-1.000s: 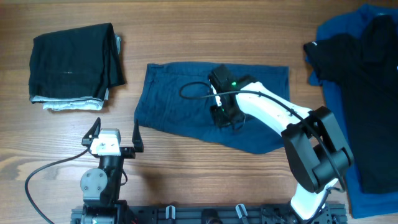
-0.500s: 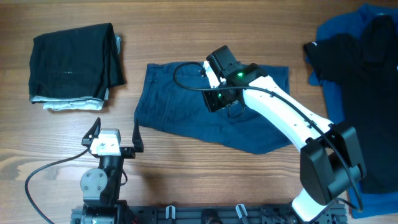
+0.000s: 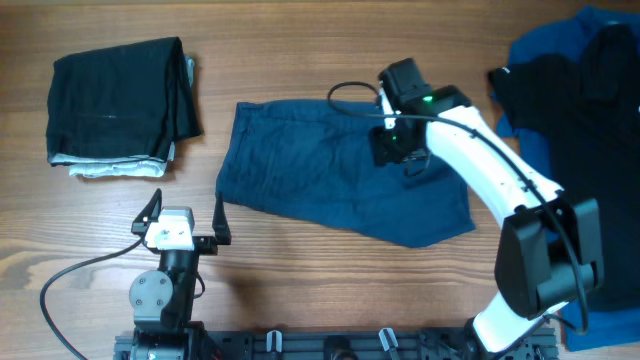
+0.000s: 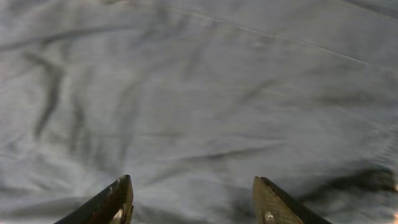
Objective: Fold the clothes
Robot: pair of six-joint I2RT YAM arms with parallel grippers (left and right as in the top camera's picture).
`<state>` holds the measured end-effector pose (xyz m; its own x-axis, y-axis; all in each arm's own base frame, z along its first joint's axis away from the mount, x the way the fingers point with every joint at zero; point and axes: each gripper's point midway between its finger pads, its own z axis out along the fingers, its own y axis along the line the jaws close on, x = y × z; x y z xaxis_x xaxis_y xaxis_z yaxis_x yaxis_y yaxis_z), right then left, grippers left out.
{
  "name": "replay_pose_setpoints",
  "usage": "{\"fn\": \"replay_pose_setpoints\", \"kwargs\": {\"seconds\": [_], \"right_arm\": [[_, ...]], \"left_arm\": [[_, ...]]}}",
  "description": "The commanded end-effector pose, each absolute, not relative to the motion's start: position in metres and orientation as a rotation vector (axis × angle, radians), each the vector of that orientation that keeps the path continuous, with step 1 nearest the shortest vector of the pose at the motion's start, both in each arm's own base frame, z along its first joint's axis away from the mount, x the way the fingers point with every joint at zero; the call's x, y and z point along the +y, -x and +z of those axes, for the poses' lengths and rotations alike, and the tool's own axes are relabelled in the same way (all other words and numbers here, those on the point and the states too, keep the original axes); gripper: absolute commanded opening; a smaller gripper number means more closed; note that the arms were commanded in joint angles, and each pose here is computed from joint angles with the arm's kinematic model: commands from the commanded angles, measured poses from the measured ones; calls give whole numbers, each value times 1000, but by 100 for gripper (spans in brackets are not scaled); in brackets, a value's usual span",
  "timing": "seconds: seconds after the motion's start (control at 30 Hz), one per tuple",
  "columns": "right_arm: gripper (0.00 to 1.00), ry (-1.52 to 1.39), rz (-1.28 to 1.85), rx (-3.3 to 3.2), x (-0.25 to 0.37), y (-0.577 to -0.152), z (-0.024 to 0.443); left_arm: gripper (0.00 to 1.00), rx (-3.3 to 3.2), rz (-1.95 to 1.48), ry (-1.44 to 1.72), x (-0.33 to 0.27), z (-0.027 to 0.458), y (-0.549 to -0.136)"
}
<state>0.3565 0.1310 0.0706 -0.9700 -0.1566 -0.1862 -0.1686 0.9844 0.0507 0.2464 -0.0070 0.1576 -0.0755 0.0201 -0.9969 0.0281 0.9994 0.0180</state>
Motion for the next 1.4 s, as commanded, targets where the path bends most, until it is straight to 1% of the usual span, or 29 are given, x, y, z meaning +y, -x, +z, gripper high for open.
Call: {"fn": "replay_pose_setpoints", "kwargs": {"seconds": [0.0, 0.07, 0.13, 0.17, 0.2, 0.23, 0.4, 0.63, 0.8, 1.37], "right_arm": [[65, 143, 57, 2958, 104, -363, 72], [69, 104, 52, 2962, 94, -365, 72], [71, 70, 49, 2961, 85, -368, 72], [74, 57, 48, 2962, 82, -368, 72], [84, 49, 47, 2962, 80, -369, 72], [99, 47, 47, 2962, 80, -369, 72], [99, 47, 56, 2933, 82, -376, 73], [100, 44, 100, 2765, 90, -415, 85], [100, 43, 117, 2698, 94, -430, 92], [99, 42, 121, 2681, 94, -433, 94]], "left_arm": [[100, 1645, -6, -59, -10, 157, -246], [100, 1645, -6, -59, -10, 157, -246], [100, 1645, -6, -59, -10, 157, -246], [100, 1645, -6, -59, -10, 157, -246], [100, 1645, -6, -59, -10, 157, -246], [100, 1645, -6, -59, -10, 157, -246], [100, 1645, -6, -59, -10, 157, -246], [100, 1645, -6, -59, -10, 157, -246], [100, 1645, -6, -59, -10, 157, -246], [100, 1645, -6, -59, -10, 157, -246]]}}
